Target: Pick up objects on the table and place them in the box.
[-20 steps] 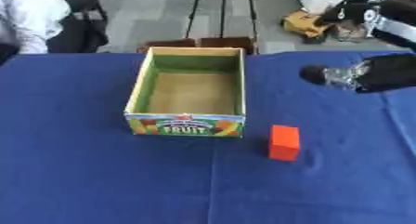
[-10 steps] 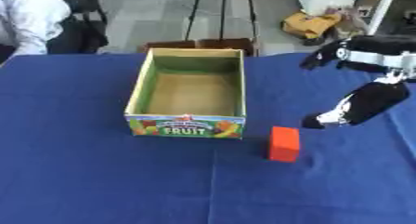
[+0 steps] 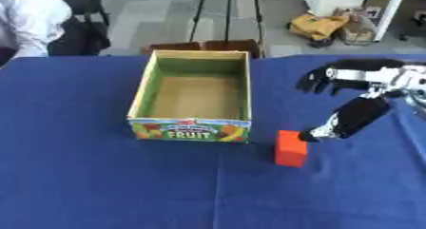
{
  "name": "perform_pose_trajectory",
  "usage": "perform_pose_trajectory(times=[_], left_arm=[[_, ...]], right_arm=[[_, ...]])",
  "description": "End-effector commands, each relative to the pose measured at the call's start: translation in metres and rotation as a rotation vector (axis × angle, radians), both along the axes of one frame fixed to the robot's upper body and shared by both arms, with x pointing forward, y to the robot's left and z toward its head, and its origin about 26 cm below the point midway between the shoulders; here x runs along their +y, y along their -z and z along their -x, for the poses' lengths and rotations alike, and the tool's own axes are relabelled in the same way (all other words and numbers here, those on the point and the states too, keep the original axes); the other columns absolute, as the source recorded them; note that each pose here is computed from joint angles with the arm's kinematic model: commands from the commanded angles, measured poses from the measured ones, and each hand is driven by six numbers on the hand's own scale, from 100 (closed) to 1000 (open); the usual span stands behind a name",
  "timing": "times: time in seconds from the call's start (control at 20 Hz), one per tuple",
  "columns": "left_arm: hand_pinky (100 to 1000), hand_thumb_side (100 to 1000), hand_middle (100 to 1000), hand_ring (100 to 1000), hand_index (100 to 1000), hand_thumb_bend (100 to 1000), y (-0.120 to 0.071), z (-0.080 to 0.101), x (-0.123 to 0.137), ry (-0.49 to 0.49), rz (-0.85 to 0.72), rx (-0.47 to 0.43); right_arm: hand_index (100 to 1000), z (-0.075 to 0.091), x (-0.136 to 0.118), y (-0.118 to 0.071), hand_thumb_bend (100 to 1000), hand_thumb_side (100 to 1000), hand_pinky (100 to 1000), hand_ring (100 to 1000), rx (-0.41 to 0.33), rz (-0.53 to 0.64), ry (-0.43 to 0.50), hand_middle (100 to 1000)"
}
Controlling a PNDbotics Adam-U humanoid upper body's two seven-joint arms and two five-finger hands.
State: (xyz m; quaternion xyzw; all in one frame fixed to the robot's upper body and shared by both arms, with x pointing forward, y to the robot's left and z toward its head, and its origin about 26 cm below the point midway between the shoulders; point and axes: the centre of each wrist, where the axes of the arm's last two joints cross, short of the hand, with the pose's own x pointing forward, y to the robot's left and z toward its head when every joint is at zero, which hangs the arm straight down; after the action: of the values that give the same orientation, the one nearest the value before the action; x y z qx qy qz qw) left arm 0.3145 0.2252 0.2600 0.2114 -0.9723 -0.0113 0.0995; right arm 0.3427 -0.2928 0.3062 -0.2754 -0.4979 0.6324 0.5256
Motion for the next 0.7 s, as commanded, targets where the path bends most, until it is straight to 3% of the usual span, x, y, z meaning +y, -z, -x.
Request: perform_pose_trajectory(times=[0.05,0.4,0.6,0.7], left_arm=[[834,986,878,907,976,100,-0.009,0.003,0.000,0.005,-0.008,-0.030],[833,984,878,906,976,100,-0.009,0.003,0.000,0.007,-0.004,-0.029],[832,977,877,906,976,100,-0.009,0.003,0.000,0.007,-0.002,-0.029],[832,974,877,906,976,100,-0.009,0.003,0.000,0.008,-0.002,-0.029]], right_arm=[[983,-0.004,0.001,-0.003,568,415,832,926,0.022,0.006,0.020,885],[987,-0.016,0.005,0.013,488,386,838,934,0.069,0.023,0.020,890],[992,-0.023,0.003,0.021,350,326,862,957,0.086,0.031,0.041,911],[992,-0.027,0.000,0.027,333,313,867,960,0.093,0.045,0.054,912]])
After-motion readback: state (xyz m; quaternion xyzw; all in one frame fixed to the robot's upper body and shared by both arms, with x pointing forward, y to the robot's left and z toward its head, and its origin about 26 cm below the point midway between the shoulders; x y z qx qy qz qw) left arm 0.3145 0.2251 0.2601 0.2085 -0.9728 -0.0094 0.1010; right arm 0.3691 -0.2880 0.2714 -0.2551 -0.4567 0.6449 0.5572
